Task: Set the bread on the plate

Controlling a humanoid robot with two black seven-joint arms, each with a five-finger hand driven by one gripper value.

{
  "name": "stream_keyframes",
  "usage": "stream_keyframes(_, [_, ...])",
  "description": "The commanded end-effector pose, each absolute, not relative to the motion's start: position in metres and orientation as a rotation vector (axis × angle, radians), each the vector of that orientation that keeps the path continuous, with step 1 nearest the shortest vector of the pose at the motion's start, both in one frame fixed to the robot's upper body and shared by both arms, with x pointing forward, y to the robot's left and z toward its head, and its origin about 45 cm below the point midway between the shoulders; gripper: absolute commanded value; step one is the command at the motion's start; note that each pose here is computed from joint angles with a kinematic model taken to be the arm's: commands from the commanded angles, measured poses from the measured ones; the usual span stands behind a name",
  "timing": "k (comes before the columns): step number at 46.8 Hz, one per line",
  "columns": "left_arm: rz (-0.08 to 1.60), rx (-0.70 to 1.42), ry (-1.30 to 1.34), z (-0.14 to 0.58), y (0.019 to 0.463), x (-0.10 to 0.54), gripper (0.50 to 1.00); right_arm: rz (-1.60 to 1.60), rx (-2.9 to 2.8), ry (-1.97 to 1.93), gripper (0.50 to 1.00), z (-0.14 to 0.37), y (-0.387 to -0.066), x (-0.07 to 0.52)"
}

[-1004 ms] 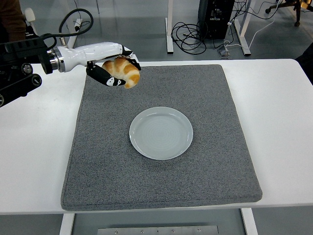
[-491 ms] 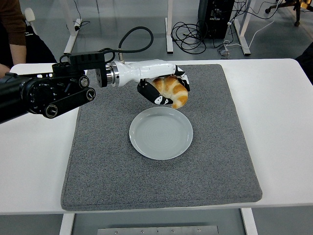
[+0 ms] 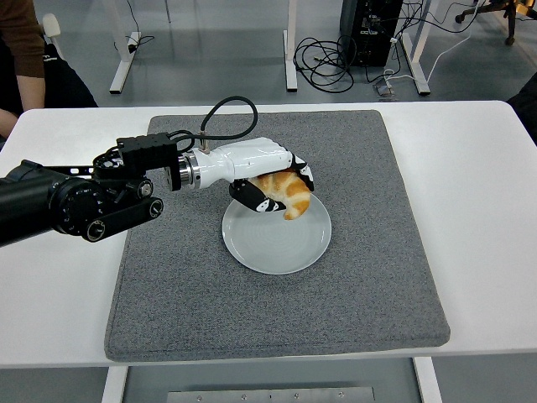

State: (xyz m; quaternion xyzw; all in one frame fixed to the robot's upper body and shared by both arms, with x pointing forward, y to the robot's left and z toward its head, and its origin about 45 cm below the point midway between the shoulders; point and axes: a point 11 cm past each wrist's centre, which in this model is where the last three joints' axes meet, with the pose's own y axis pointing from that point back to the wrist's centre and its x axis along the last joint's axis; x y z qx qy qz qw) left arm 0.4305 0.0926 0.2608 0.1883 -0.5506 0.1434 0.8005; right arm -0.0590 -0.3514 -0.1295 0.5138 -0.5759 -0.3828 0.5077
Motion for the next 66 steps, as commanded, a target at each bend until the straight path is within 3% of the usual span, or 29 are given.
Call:
stream_keyframes(1, [0.307, 0.39, -1.184, 0.256, 0.091, 0.427, 0.5, -0.923, 1.237, -1.389, 1.0, -0.129, -0.352, -0.059])
stream_keyframes(29, [0.346, 0.437, -1.182, 0.205, 0.093, 0.422, 0.5, -0.923, 1.239, -1.388, 1.0, -0.13, -0.351, -0.059])
stream_keyframes(66, [0.372, 0.45, -1.142, 0.188, 0.098, 0.417, 0.5, -0.921, 1.239, -1.387, 1.0, -0.13, -0.352, -0.059])
